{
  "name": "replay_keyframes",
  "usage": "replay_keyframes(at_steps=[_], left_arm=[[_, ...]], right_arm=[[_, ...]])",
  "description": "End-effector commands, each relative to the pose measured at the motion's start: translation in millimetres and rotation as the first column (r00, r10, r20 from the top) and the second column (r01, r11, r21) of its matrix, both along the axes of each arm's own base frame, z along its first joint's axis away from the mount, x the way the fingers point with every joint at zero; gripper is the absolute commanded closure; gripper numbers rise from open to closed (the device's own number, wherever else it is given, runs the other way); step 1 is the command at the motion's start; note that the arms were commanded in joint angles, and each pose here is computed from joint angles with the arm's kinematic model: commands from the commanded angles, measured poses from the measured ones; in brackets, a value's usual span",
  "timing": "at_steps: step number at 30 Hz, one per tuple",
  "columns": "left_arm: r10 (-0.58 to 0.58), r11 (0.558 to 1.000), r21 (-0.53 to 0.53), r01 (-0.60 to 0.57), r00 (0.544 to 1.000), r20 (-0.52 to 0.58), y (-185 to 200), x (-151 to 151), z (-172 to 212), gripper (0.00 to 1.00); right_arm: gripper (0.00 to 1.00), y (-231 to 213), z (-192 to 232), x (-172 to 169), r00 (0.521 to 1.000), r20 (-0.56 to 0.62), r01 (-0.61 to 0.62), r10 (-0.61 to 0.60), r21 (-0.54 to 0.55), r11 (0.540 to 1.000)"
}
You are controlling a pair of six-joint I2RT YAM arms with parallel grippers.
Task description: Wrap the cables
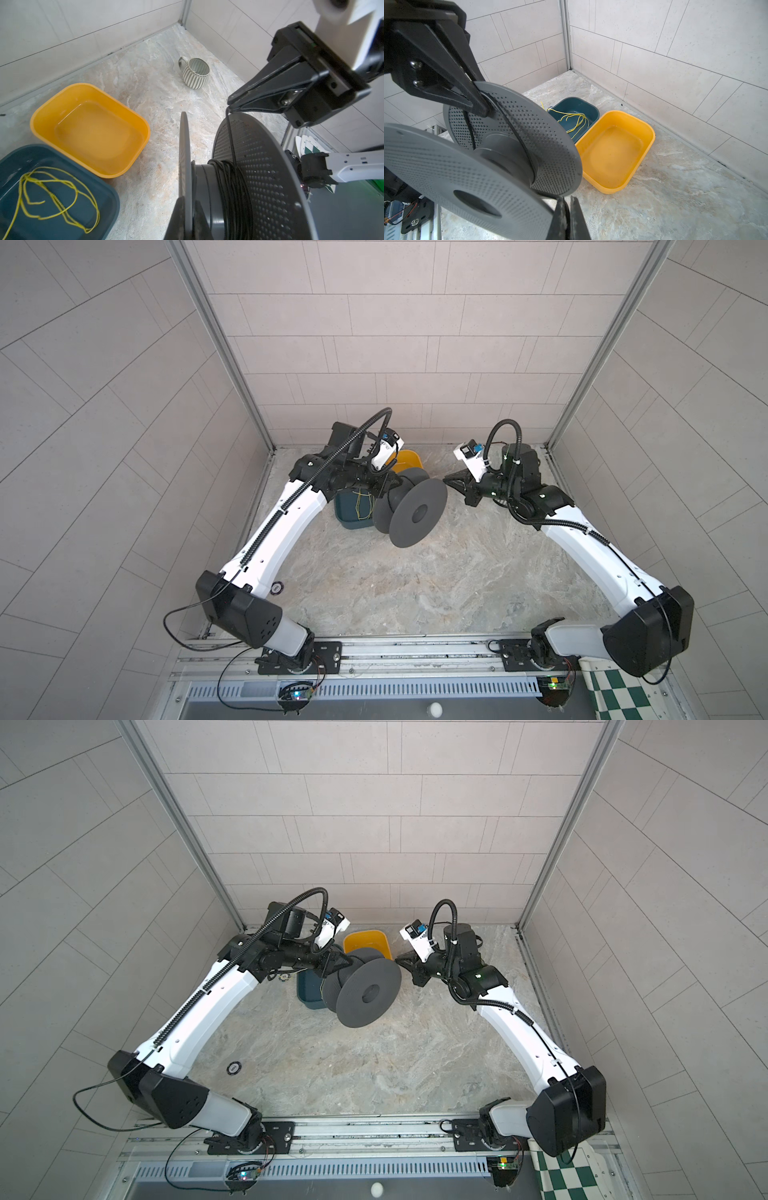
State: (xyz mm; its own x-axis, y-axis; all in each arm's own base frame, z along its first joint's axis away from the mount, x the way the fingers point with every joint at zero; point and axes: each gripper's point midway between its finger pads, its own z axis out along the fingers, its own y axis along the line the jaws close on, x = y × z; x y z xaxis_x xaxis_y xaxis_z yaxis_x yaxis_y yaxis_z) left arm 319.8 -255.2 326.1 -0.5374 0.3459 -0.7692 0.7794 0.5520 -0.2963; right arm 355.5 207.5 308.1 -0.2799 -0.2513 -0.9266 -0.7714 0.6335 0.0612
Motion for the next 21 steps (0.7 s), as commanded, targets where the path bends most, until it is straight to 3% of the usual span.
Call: replay_keyframes(at_steps=[1,6,12,17,21], left_arm=[[-0.189,0.976,-0.114,0.185,0.982,-0.021,-11,-48,33,1.0],[-0.182,0.977,-0.119,0.178,0.983,-0.027,-10,-49,37,1.0],[-0.159,0.966,-0.216,0.142,0.985,-0.066,-8,-42,52,1.0],[-0.1,0.955,-0.287,0.071,0.991,-0.087,-4,-28,62,1.0],[-0.077,0.935,-0.352,0.032,0.991,-0.113,-4,-20,69,1.0]], right_arm=[[0.99,-40,-7,31,0.978,0.066,0.201,-0.195,-0.095,0.975],[1.0,-28,-18,26,0.992,-0.001,0.122,-0.122,-0.063,0.991],[1.0,-23,-23,25,0.988,-0.12,0.102,-0.095,0.05,0.994],[0.99,-17,-28,28,0.968,-0.241,0.116,-0.065,0.206,0.972],[0.97,-13,-21,30,0.963,-0.27,0.117,-0.025,0.329,0.937]])
